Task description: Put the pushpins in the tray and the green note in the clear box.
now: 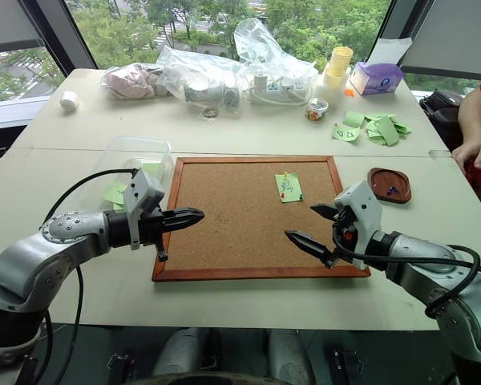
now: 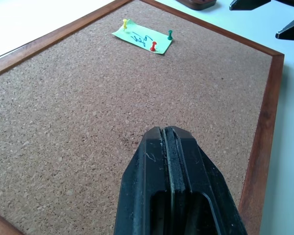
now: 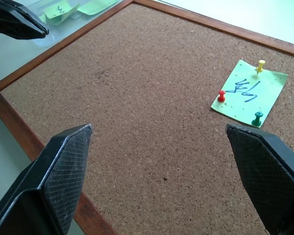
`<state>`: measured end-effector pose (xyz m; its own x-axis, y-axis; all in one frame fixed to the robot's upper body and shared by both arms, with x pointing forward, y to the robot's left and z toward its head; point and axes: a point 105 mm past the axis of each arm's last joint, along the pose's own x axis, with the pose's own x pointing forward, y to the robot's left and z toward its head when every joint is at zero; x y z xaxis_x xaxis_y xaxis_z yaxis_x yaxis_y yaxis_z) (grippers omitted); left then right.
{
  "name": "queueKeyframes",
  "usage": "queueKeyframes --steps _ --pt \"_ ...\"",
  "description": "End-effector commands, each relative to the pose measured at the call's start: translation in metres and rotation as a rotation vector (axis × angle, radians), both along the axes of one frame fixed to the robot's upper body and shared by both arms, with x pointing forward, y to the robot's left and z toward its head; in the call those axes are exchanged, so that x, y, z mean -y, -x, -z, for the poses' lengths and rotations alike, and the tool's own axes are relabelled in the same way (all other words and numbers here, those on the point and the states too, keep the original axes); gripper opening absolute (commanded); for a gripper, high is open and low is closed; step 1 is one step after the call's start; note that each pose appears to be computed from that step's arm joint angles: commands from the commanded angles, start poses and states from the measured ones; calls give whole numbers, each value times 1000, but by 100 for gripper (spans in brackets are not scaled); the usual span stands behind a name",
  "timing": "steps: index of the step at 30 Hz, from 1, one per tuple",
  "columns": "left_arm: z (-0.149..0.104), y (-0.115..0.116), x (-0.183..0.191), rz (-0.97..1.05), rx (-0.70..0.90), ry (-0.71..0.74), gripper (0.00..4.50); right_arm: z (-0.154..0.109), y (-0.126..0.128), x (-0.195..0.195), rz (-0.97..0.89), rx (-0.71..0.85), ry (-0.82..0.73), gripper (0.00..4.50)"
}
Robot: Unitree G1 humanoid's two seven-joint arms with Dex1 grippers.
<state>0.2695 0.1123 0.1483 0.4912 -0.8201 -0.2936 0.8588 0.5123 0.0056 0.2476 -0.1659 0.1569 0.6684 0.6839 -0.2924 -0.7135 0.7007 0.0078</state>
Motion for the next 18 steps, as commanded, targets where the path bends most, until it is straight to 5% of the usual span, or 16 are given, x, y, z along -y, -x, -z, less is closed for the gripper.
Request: queueKeyframes --steps 1,18 --pt "-11 -2 -2 -18 58 7 14 -8 -2 -1 -1 49 -3 450" --pt "-20 -8 4 42 90 -41 14 -4 -8 -3 17 50 22 450"
